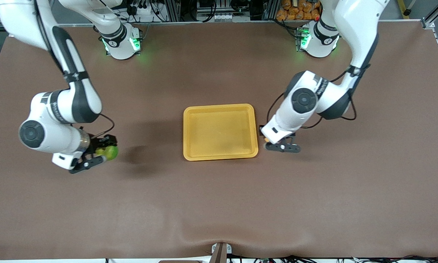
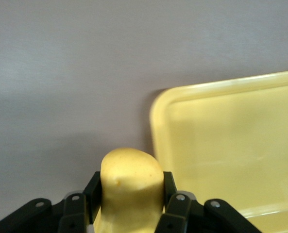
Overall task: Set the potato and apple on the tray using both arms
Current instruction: 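Carry the potato with the left gripper onto the yellow tray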
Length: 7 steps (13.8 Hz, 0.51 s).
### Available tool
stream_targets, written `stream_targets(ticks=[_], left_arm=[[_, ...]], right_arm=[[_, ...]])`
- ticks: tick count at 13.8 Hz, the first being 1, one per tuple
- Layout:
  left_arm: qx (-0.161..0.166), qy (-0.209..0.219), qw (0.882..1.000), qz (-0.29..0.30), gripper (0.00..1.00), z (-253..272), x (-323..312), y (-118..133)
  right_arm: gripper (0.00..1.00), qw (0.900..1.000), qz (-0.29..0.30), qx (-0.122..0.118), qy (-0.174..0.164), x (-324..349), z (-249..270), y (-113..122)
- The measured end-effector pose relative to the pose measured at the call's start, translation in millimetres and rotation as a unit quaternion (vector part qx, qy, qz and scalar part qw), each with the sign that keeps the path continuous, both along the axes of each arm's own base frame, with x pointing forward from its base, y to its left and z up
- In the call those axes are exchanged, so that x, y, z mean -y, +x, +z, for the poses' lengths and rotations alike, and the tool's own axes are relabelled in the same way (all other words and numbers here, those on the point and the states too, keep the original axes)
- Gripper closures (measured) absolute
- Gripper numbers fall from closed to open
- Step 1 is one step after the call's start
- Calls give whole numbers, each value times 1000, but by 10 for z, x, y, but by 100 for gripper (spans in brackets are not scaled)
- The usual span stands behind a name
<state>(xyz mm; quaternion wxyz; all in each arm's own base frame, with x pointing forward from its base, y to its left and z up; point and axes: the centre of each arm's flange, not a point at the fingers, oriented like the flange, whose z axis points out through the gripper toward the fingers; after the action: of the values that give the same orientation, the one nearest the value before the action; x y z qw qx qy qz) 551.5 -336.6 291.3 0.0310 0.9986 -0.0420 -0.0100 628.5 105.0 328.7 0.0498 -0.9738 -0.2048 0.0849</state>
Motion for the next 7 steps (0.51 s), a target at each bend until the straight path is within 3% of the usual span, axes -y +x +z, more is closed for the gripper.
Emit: stream_targets(ticks=[4, 7], left_arm=[[-19, 5, 999, 26, 47, -226, 483, -280], [-33, 13, 998, 56, 47, -376, 668, -444]], right_arm=[[17, 997, 18, -17, 77, -971, 30, -206], [17, 995, 23, -23, 97, -1262, 24, -300]])
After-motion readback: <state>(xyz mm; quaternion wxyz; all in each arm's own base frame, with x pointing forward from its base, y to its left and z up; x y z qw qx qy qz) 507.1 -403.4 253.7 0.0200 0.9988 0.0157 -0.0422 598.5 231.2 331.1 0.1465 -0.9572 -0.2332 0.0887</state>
